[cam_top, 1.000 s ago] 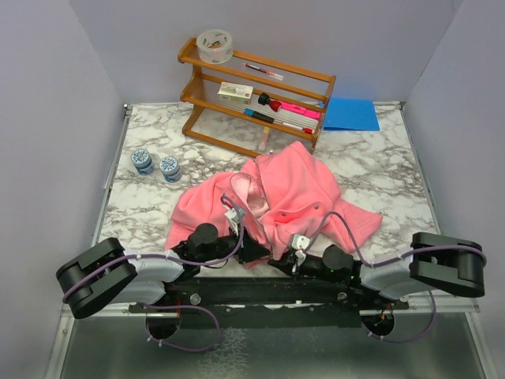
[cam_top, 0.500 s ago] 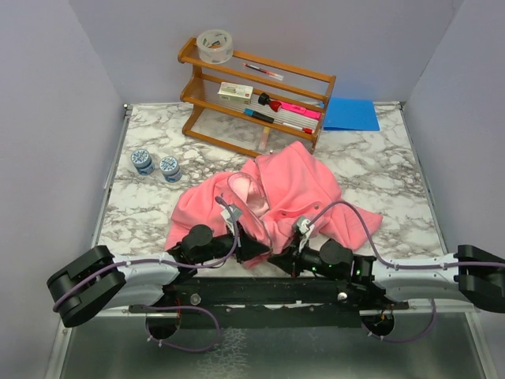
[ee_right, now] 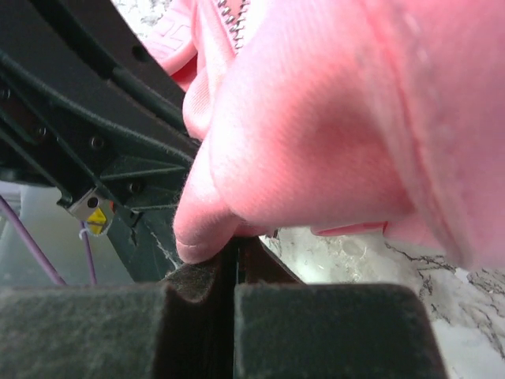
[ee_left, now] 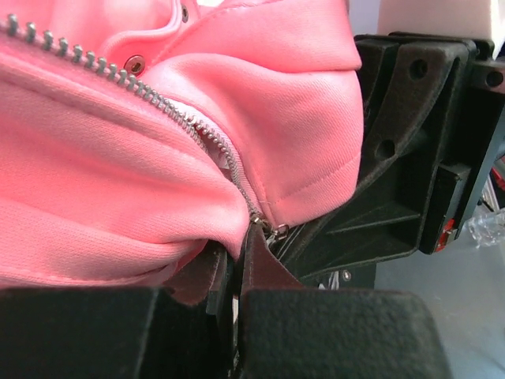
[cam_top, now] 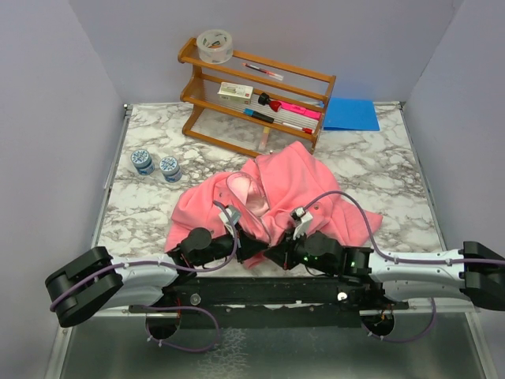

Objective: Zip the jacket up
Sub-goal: Insert the zipper into the jacket.

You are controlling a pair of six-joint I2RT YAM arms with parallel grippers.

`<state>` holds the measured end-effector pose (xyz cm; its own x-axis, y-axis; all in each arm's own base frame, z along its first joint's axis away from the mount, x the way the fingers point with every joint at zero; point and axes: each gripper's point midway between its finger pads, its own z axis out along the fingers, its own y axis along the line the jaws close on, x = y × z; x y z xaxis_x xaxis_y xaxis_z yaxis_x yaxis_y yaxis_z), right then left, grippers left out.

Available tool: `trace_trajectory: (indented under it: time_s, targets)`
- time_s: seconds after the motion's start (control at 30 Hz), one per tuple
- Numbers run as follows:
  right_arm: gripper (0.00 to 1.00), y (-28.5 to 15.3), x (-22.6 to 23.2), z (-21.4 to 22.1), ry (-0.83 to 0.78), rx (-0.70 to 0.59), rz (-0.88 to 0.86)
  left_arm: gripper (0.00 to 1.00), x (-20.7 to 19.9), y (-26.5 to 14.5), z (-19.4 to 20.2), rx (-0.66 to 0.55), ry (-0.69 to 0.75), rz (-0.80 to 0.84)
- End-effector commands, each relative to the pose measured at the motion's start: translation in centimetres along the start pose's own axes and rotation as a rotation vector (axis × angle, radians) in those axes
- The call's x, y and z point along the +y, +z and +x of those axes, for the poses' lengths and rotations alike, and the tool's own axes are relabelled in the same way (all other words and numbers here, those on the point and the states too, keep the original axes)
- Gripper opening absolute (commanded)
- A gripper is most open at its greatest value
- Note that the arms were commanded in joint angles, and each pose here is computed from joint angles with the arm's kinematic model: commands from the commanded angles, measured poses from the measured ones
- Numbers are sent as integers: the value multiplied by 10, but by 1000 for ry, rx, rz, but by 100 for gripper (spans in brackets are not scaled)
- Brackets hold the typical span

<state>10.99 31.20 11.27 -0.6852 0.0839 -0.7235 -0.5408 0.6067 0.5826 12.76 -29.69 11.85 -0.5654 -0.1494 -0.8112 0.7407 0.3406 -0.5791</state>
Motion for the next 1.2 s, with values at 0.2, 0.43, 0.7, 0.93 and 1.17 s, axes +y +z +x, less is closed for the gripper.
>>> trace_trajectory:
  time_s: [0.2, 0.43, 0.7, 0.93, 1.17]
  targets:
    - [0, -8, -18, -44, 214, -184, 202, 0, 5, -8, 11, 8, 78, -23]
    - [0, -4, -13, -55, 233, -202, 228, 0, 2, -8, 17, 33, 106, -12]
    - [0, -8, -16, -70, 204, -220, 295, 0, 5, -8, 25, 60, 116, -38]
    - [0, -1, -5, -91, 194, -255, 267, 0, 7, -9, 30, 76, 125, -47]
    - [0, 4, 19, -117, 173, -324, 165, 0, 9, -8, 36, 96, 118, -59]
